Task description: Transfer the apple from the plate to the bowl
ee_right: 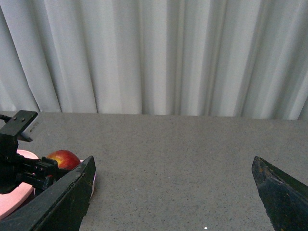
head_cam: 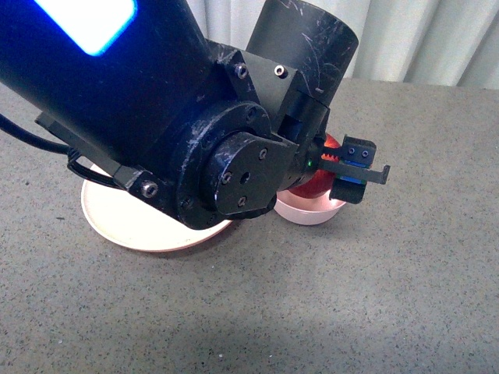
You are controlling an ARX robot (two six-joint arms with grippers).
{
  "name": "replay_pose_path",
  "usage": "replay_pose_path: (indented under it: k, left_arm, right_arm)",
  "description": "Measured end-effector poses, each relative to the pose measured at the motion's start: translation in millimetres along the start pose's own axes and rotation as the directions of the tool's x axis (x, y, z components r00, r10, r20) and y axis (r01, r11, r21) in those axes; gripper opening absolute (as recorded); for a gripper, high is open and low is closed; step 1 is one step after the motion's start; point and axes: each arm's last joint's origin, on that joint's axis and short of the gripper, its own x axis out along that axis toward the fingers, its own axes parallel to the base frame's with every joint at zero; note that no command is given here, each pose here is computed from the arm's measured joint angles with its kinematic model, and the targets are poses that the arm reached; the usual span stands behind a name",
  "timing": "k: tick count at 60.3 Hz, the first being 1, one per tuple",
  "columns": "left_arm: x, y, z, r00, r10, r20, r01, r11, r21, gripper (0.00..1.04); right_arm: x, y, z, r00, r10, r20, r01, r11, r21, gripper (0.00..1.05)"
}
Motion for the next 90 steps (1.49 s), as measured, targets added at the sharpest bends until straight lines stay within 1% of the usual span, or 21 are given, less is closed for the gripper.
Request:
replay_pose_path:
  k: [30, 31, 33, 34, 38, 40, 45, 59, 63, 68, 73, 77, 82, 90]
  left_arm:
    - [15, -4, -9, 1.0, -0.003, -0.025, 0.004, 0.999, 0.049, 0.76]
    - [15, -4, -9, 1.0, -0.011, -0.028, 0.012, 0.999, 0.049, 0.77]
    - [15, -5, -9, 0.999, -0.028, -0.031, 0.03, 0.998, 0.056, 0.85]
    - [16, -4, -9, 0.999, -0.026, -0.028, 0.028, 0.998, 0.061, 0.89]
    - [16, -4, -9, 1.0, -0.015, -0.023, 0.017, 0.998, 0.061, 0.98]
    - [15, -4, -8, 1.0, -0.016, -0.02, 0.017, 0.998, 0.06, 1.0]
    - [13, -4, -5, 1.0, -0.005, 0.0, 0.005, 0.998, 0.055, 0.97]
    - [-10, 0, 11, 0.996, 0.053, 0.073, -0.056, 0.997, 0.048, 0.98]
    - [-23, 4, 17, 0.993, 0.069, 0.099, -0.072, 0.997, 0.023, 0.98]
    - [-50, 14, 19, 0.982, 0.123, 0.141, -0.121, 0.992, -0.02, 0.98]
    - [-69, 20, 13, 0.977, 0.151, 0.15, -0.149, 0.989, -0.022, 0.98]
    - [-82, 28, 1, 0.975, 0.168, 0.145, -0.167, 0.986, -0.021, 0.98]
    - [-99, 41, -19, 0.973, 0.204, 0.106, -0.201, 0.979, -0.035, 0.98]
    - [-128, 61, -40, 0.96, 0.265, 0.09, -0.26, 0.963, -0.067, 0.98]
  right_arm:
    - [0, 0, 0, 1.0, 0.0, 0.0, 0.0, 1.0, 0.0, 0.95]
    - [0, 0, 0, 1.0, 0.0, 0.0, 0.0, 1.0, 0.0, 0.95]
    - [0, 0, 0, 1.0, 0.0, 0.0, 0.0, 1.0, 0.0, 0.95]
    - [0, 0, 0, 1.0, 0.0, 0.0, 0.0, 1.0, 0.0, 0.95]
    - [0, 0, 0, 1.0, 0.0, 0.0, 0.0, 1.0, 0.0, 0.95]
    - [0, 0, 0, 1.0, 0.0, 0.0, 0.0, 1.0, 0.0, 0.95]
    - [0, 0, 0, 1.0, 0.0, 0.0, 0.0, 1.0, 0.0, 0.95]
    - [0, 0, 0, 1.0, 0.0, 0.0, 0.0, 1.0, 0.0, 0.95]
    - [0, 0, 0, 1.0, 0.0, 0.0, 0.0, 1.0, 0.0, 0.95]
    - [0, 0, 0, 1.0, 0.0, 0.0, 0.0, 1.0, 0.0, 0.95]
    - [0, 0, 0, 1.0, 0.0, 0.0, 0.0, 1.0, 0.0, 0.95]
    - [0, 0, 0, 1.0, 0.0, 0.0, 0.0, 1.0, 0.0, 0.95]
    - [0, 0, 0, 1.0, 0.0, 0.0, 0.0, 1.0, 0.0, 0.95]
    - [0, 0, 0, 1.0, 0.0, 0.0, 0.0, 1.0, 0.0, 0.95]
